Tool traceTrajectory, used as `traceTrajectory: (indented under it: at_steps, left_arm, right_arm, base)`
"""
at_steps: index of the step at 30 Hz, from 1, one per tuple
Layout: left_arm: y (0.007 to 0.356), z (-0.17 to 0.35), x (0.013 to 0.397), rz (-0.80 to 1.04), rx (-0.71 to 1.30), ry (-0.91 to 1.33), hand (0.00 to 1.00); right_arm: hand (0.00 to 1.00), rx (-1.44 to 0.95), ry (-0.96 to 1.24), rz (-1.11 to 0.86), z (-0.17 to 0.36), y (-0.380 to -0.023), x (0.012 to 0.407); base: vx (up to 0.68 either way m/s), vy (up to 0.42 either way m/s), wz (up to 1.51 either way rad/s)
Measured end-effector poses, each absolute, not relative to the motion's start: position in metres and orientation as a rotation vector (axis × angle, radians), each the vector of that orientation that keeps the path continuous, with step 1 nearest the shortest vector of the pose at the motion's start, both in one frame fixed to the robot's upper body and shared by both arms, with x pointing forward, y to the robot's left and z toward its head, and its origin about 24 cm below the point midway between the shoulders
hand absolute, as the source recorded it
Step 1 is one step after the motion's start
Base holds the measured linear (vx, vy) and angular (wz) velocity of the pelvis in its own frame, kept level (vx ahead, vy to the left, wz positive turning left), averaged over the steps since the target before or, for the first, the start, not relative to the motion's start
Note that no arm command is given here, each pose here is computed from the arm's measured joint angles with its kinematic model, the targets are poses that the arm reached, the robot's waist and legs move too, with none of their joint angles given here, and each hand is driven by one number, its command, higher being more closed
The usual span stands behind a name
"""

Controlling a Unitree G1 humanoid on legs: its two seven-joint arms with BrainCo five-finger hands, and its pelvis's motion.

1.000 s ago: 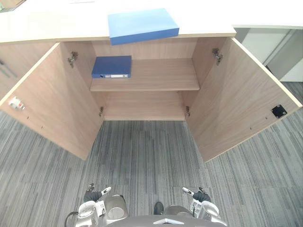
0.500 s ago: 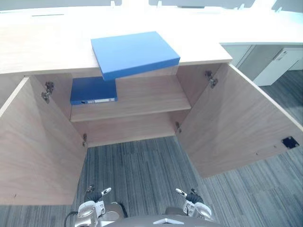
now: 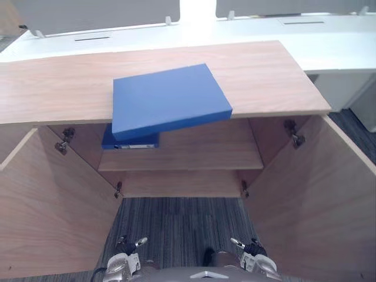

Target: Walk over to the cabinet, pick up the folder, carry it to the office cabinet, place the folder inside the office cabinet, then close the office cabinet door

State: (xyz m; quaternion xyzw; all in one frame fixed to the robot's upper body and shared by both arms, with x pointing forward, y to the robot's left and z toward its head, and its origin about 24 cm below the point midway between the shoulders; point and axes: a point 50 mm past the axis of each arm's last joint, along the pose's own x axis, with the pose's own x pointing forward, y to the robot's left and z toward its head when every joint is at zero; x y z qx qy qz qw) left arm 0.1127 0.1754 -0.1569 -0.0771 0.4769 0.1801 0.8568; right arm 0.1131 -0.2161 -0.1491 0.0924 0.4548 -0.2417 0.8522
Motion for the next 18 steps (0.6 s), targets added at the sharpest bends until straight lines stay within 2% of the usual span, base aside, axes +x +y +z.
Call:
traceTrajectory:
  at_steps: [6, 12, 18]
  left_arm:
    - [0.176, -0.154, 0.117, 0.375, -0.154, 0.975, 0.0]
    - [0.196, -0.153, 0.115, 0.385, -0.096, 0.975, 0.0]
    - [0.192, -0.154, 0.112, 0.334, -0.048, 0.991, 0.0]
  right_arm:
    - [0.0, 0.224, 0.957, -0.524, -0.15, -0.215, 0.112]
    - [0.0, 0.27, 0.993, -0.508, -0.155, -0.194, 0.103]
    - [0.0, 0.265, 1.012, -0.51, -0.157, -0.193, 0.095]
  base:
    - [0.13, 0.055, -0.11]
    - [0.07, 0.128, -0.12]
    - [0.0, 0.056, -0.07]
